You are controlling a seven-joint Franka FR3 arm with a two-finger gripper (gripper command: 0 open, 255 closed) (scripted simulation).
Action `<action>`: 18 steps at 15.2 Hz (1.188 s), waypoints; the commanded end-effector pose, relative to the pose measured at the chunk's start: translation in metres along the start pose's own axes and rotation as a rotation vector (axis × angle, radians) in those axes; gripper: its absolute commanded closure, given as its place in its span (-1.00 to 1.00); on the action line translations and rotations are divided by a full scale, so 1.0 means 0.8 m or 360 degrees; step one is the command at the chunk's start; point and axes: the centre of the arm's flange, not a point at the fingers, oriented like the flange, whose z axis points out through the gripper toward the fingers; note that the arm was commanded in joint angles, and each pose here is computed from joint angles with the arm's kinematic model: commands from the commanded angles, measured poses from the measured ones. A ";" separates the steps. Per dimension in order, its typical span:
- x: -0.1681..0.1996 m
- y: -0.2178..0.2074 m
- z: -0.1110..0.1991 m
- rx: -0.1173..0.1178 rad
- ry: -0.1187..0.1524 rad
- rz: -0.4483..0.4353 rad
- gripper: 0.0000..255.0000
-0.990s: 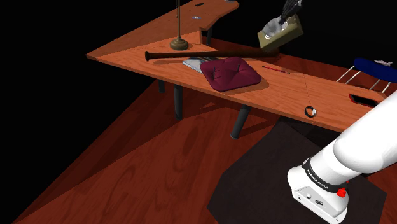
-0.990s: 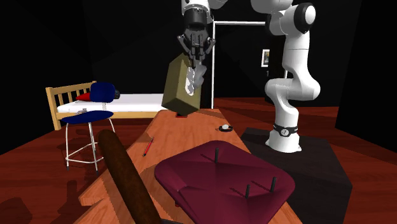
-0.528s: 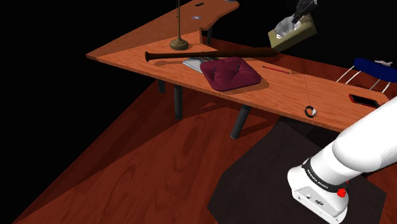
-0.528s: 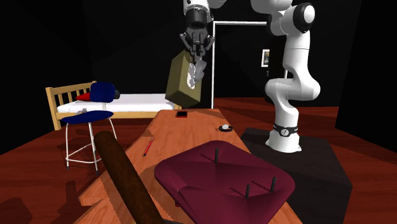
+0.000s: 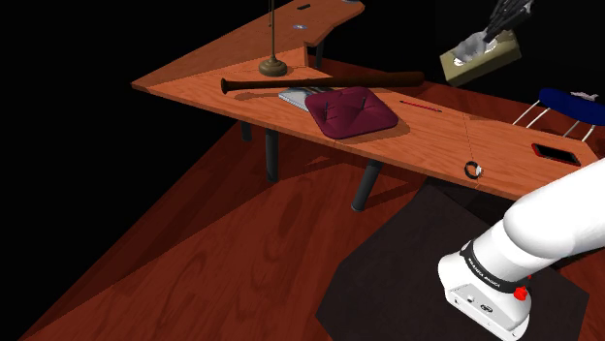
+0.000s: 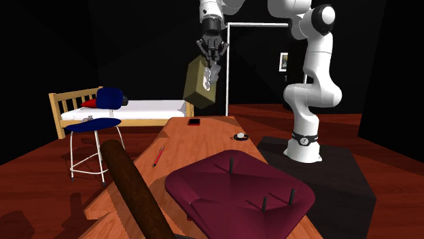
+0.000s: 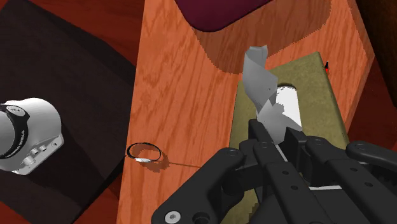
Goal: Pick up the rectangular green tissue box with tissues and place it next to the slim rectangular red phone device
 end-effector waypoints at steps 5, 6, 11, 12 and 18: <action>0.093 0.032 -0.025 -0.0001 -0.0001 -0.0002 1.00; 0.108 0.038 -0.029 -0.0001 -0.0001 -0.0002 1.00; 0.183 0.064 -0.051 -0.0001 -0.0001 -0.0002 1.00; 0.198 0.069 -0.056 -0.0001 -0.0001 -0.0002 1.00; 0.288 0.101 -0.082 -0.0001 -0.0001 -0.0002 1.00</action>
